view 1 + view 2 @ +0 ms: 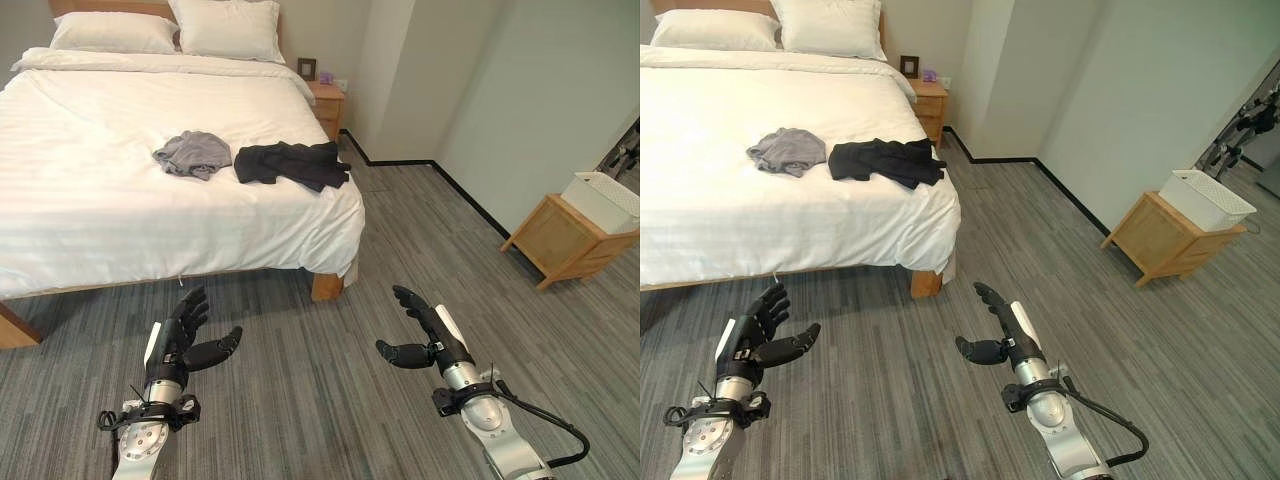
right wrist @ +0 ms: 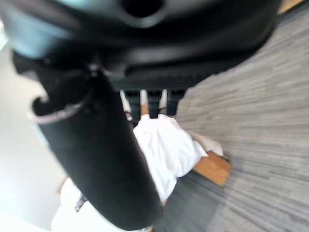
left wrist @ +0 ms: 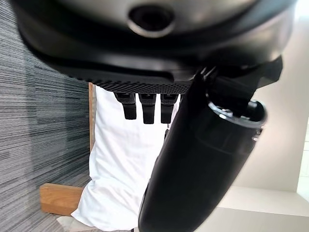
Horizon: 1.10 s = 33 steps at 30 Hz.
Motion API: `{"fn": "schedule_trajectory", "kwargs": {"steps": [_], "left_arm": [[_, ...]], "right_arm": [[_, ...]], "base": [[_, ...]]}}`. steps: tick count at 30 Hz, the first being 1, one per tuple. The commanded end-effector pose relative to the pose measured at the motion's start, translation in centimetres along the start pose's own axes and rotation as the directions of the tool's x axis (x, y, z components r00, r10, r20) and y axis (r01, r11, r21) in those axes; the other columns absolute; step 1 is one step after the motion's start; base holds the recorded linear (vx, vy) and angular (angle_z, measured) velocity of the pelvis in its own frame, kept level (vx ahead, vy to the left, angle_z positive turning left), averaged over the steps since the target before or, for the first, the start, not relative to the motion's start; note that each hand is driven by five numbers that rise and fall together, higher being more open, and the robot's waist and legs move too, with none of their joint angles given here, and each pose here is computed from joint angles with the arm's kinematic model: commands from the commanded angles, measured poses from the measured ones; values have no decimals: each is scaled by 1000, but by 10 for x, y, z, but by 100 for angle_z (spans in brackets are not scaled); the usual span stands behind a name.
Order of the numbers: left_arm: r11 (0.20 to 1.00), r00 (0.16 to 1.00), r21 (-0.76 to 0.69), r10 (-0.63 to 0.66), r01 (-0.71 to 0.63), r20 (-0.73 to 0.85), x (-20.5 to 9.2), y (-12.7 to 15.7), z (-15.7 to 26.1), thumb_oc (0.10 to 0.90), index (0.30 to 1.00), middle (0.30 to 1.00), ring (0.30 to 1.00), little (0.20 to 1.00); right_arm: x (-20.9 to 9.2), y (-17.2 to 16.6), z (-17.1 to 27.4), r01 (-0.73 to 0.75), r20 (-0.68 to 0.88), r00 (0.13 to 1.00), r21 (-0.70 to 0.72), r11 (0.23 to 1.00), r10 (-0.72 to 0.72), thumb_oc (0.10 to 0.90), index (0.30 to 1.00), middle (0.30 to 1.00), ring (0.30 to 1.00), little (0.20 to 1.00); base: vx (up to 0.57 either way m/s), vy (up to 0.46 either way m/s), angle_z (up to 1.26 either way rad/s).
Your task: Pick up bed clothes into laundry basket.
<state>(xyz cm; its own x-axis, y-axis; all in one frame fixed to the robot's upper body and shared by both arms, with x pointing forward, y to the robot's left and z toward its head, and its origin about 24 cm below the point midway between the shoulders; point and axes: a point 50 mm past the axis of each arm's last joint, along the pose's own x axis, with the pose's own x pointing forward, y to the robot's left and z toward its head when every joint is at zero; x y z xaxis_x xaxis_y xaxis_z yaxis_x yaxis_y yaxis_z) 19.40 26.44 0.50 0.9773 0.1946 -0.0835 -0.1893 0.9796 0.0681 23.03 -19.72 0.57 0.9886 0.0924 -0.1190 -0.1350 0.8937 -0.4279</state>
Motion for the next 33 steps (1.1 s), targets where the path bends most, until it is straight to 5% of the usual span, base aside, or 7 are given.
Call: {"fn": "schedule_trajectory", "kwargs": {"steps": [1,19,33], "left_arm": [[996,943,89,-59,31,328,21,2,70,800,900,900,900,900],[988,925,139,-109,61,363,38,-19,86,800,900,900,900,900],[988,916,90,-151,126,371,31,-32,89,800,900,900,900,900]], "right_arm": [[22,-47,70,181,336,926,12,983,-174,800,900,900,900,900],[23,-48,59,198,276,940,32,980,-199,800,900,900,900,900],[18,-52,53,172,265,951,-26,985,-159,800,900,900,900,900]], "base": [[-44,101,3],[207,44,28],[460,-255,-5]]}}
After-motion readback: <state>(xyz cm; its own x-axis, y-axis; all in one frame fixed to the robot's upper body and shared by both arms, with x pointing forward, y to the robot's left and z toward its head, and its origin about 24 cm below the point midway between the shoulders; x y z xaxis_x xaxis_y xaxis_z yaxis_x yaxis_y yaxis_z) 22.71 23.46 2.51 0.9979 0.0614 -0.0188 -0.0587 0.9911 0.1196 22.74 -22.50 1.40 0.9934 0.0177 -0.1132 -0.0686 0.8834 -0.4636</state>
